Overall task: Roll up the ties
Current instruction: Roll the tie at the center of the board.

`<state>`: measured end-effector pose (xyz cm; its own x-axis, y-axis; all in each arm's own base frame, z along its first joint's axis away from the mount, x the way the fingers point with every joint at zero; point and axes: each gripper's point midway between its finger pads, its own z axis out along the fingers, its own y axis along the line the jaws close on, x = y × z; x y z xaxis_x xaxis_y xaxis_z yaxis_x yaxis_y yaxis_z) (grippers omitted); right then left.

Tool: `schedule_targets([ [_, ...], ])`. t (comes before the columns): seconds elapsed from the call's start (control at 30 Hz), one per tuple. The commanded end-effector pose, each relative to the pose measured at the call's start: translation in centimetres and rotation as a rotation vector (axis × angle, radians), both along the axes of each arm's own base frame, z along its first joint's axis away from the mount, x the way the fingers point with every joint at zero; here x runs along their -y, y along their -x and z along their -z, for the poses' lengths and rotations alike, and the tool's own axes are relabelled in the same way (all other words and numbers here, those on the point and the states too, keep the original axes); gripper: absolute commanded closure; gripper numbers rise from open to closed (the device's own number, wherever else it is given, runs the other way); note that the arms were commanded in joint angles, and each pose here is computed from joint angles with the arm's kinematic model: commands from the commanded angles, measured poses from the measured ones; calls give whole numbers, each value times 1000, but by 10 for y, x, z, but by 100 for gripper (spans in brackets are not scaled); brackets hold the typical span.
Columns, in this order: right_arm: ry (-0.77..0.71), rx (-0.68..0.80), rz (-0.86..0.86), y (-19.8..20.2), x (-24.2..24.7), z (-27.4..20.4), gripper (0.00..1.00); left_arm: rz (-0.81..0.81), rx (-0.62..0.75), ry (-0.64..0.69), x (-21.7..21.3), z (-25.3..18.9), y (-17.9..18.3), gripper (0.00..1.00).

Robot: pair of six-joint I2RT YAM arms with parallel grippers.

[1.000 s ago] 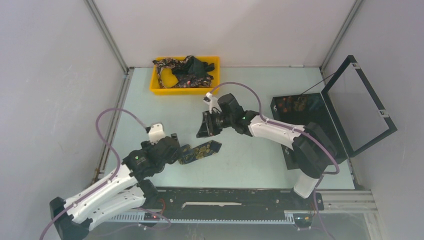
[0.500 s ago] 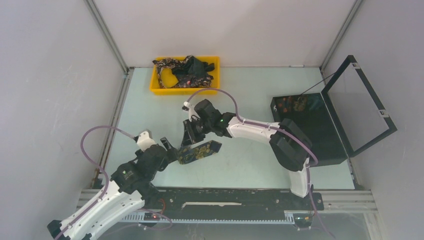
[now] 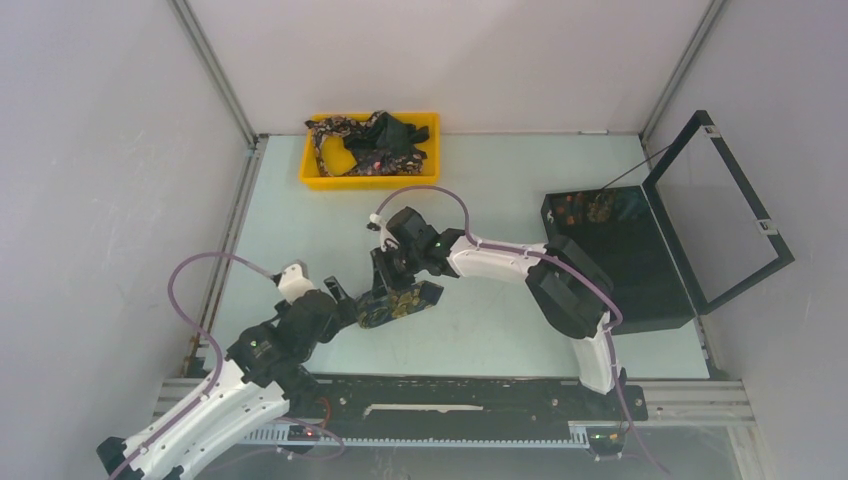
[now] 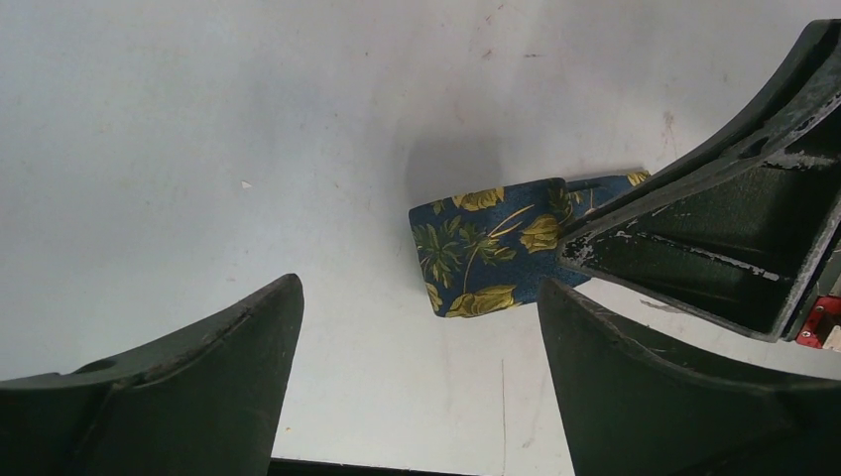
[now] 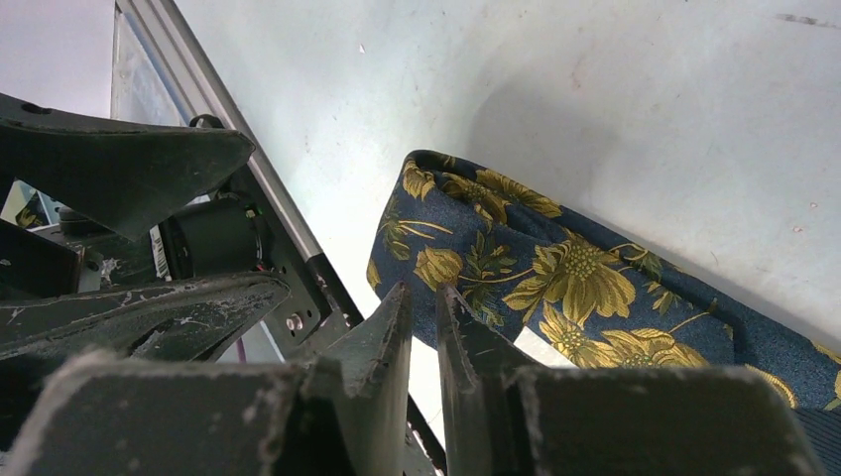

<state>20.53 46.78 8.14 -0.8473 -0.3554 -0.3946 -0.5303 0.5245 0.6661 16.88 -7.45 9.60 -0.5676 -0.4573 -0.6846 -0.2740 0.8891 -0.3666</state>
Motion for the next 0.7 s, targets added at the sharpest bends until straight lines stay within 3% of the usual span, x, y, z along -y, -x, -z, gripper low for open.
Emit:
schedule_targets([
  [0.0,14,41,-3,-3,0,3,82,-13,28,48,5,-4,-5,7],
  [0.67,97,32,24,-1,26,43,83,47,4,172,30,15,-12,13],
])
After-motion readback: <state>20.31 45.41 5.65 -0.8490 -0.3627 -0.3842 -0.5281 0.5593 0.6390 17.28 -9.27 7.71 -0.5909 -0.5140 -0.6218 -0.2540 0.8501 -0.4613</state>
